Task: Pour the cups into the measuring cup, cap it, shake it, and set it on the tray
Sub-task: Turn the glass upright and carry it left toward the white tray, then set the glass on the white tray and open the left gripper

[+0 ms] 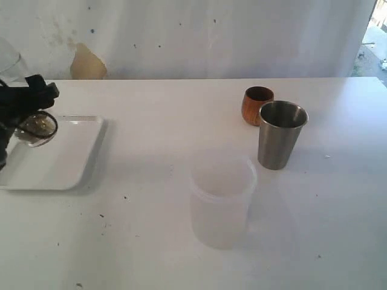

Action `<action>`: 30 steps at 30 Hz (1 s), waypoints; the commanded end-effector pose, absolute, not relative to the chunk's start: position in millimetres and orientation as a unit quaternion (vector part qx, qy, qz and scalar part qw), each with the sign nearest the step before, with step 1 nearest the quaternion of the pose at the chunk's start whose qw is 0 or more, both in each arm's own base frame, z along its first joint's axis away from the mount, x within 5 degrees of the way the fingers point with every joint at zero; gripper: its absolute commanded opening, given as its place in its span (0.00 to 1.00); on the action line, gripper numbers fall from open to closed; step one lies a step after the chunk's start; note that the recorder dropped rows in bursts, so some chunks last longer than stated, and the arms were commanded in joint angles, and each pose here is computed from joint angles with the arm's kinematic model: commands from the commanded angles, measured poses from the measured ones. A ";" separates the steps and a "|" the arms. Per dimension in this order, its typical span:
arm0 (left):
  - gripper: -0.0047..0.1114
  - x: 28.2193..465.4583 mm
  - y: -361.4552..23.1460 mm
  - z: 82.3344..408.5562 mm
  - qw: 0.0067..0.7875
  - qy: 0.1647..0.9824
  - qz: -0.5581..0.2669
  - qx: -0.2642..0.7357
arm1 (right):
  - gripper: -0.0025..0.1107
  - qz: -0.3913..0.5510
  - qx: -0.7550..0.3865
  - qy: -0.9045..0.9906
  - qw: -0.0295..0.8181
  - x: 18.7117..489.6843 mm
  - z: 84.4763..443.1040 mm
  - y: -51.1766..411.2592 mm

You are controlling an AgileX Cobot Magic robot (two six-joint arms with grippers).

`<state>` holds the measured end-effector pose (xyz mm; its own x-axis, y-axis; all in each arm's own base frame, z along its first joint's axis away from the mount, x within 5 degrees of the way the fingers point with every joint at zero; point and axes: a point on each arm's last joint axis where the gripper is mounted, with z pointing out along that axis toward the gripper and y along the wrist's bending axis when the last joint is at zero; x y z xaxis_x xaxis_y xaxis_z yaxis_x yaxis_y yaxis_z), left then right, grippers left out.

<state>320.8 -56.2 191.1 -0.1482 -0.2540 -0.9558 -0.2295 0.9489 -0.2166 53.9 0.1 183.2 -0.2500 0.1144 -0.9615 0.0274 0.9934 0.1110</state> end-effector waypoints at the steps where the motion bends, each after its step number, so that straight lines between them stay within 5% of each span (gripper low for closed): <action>1: 0.04 330.7 -52.6 180.2 0.650 0.760 -0.022 -0.003 | 0.02 0.036 0.047 0.788 0.613 53.6 182.8 0.0; 16: 0.06 341.3 -53.2 134.8 0.676 0.736 -0.036 -0.001 | 0.02 0.033 0.042 0.788 0.613 53.6 182.8 0.0; 19: 0.20 341.3 -53.6 134.8 0.677 0.736 -0.028 0.011 | 0.02 0.033 0.042 0.788 0.613 53.6 182.8 0.0; 27: 0.93 341.3 -51.4 134.5 0.676 0.737 -0.023 -0.002 | 0.02 0.033 0.042 0.788 0.613 53.6 182.8 0.0; 30: 0.94 341.2 -51.4 134.0 0.671 0.741 -0.023 -0.001 | 0.02 0.033 0.042 0.788 0.613 53.6 182.8 0.0</action>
